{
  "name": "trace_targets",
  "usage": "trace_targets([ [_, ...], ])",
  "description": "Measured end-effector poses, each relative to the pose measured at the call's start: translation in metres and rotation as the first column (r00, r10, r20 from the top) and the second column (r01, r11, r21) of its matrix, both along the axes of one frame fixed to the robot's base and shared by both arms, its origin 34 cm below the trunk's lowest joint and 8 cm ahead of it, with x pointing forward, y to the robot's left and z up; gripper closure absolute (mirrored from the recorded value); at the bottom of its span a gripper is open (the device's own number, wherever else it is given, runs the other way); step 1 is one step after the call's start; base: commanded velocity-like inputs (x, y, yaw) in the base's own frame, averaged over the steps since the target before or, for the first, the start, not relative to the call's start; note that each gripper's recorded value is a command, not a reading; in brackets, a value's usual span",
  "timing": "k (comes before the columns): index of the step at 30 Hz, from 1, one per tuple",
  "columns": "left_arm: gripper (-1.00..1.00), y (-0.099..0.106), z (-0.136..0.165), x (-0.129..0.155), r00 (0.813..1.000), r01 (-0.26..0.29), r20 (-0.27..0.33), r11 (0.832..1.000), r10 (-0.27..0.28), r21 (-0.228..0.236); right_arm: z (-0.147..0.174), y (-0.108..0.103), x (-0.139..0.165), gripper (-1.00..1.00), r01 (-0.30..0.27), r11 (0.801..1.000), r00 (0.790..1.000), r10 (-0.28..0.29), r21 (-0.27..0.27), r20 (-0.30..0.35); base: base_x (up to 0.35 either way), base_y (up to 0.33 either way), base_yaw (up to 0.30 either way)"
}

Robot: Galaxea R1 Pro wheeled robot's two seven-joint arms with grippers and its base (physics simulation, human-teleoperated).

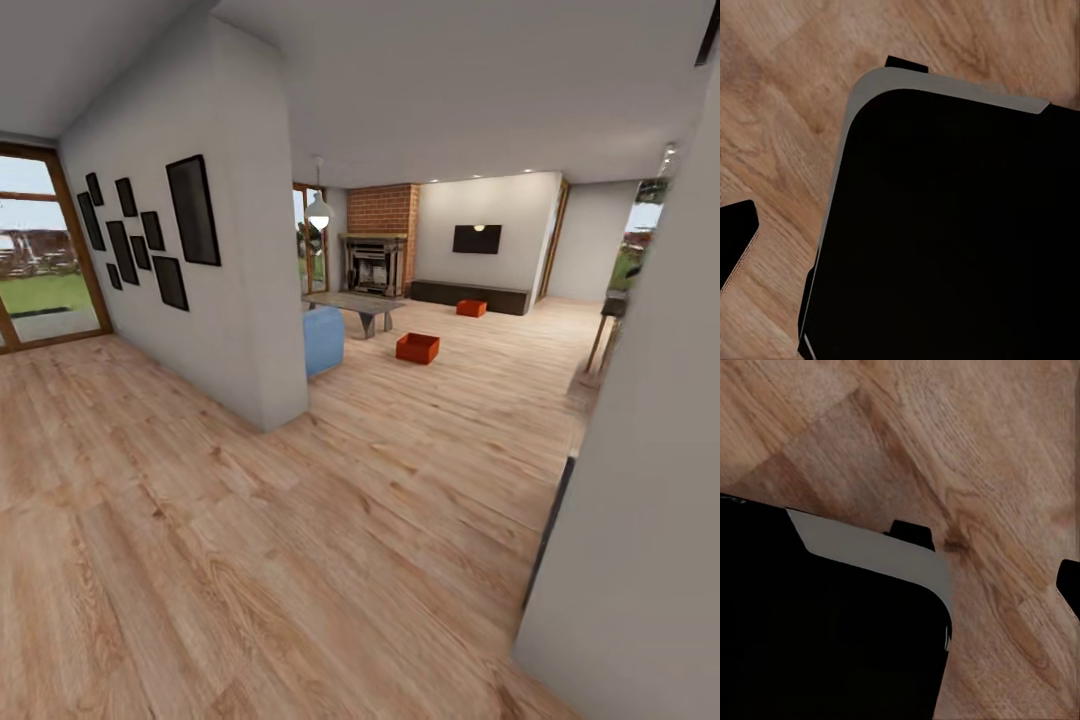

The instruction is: Move the two storage containers from the living room to the garage. In the garage, place one container on the floor and stack the other container on top of it (either order is fine).

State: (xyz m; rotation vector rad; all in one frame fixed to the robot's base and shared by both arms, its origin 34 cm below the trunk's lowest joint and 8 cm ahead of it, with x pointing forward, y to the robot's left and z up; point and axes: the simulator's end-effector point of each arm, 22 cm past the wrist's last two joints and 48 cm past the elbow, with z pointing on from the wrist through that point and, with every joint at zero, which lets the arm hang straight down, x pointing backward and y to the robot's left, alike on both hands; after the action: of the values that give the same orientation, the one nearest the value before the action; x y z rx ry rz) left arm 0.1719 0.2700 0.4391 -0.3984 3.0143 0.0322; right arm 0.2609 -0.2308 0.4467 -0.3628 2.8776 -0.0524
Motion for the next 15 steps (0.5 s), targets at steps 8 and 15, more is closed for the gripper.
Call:
trace_targets([
  [8,-1.00,0.0013,0.0000,-0.0002,1.000,0.000,-0.001,1.000,0.000,0.002,0.0000,0.0002,0.0000,-1.00,-0.017,1.000,1.000,0.017,0.001,0.000,0.323,0.075,0.000],
  [15,-1.00,0.0015,0.0001,0.0007,1.000,0.000,0.002,1.000,0.000,0.002,-0.0001,-0.0001,-0.0001,-1.00,-0.011,1.000,1.000,0.011,0.002,0.000,0.323,0.077,0.000],
])
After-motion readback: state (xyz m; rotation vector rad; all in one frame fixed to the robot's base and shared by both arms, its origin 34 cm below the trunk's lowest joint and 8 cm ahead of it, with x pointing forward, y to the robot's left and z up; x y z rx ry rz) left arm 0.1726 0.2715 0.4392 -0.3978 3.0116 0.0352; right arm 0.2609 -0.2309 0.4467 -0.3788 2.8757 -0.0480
